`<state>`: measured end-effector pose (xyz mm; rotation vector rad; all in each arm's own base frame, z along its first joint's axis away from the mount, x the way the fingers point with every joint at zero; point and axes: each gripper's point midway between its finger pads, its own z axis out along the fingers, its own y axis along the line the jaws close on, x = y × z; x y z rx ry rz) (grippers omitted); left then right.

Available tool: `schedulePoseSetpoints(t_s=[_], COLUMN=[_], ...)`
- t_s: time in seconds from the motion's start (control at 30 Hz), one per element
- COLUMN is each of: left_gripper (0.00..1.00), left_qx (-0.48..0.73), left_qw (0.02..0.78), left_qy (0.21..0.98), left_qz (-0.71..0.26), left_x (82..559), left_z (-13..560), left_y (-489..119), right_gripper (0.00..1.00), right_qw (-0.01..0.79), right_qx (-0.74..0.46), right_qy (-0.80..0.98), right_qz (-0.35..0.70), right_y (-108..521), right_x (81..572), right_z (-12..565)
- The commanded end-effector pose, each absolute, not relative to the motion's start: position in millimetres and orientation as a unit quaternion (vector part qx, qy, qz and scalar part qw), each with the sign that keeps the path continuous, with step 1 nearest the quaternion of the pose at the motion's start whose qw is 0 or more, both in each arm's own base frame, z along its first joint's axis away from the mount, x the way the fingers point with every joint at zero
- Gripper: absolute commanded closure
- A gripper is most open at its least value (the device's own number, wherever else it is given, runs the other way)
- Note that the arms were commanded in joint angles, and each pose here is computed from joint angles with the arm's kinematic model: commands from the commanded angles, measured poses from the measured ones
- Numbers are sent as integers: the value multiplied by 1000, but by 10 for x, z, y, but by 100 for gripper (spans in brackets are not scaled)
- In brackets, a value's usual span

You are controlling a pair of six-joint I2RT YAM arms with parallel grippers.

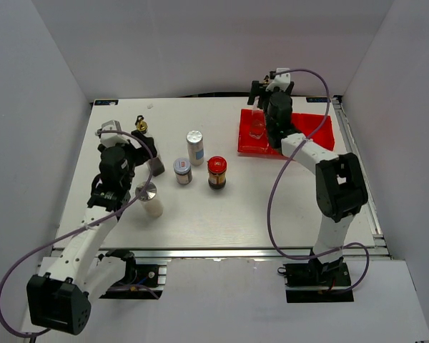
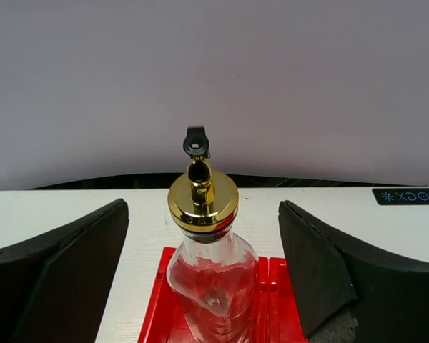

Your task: Organize the condiment bottles

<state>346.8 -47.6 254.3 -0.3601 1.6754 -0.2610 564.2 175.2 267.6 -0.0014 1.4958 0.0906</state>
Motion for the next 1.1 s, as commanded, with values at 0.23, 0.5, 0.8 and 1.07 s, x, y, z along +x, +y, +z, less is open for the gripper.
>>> schedulePoseSetpoints(t_s=[0.23, 0.5, 0.8, 1.07], left_gripper=[2, 3, 60, 100], left_qx=[-145, -141, -111, -104], left_qw=[674, 657, 643, 673], left_qy=[720, 739, 757, 731], left_qz=[-77, -49, -45, -42], left_x=[3817, 4130, 4333, 4365], left_z=[2819, 2648, 2622, 2979], left_y=[-422, -427, -523, -512], right_gripper=[11, 11, 10, 11], right_qw=[741, 740, 764, 751], right_qx=[25, 27, 46, 77], right_qy=[669, 669, 641, 655], right_qz=[55, 65, 55, 42], right_y=[1567, 1428, 1054, 739], right_x=[5298, 4939, 4318, 3828], right_z=[3405, 3554, 3736, 3457])
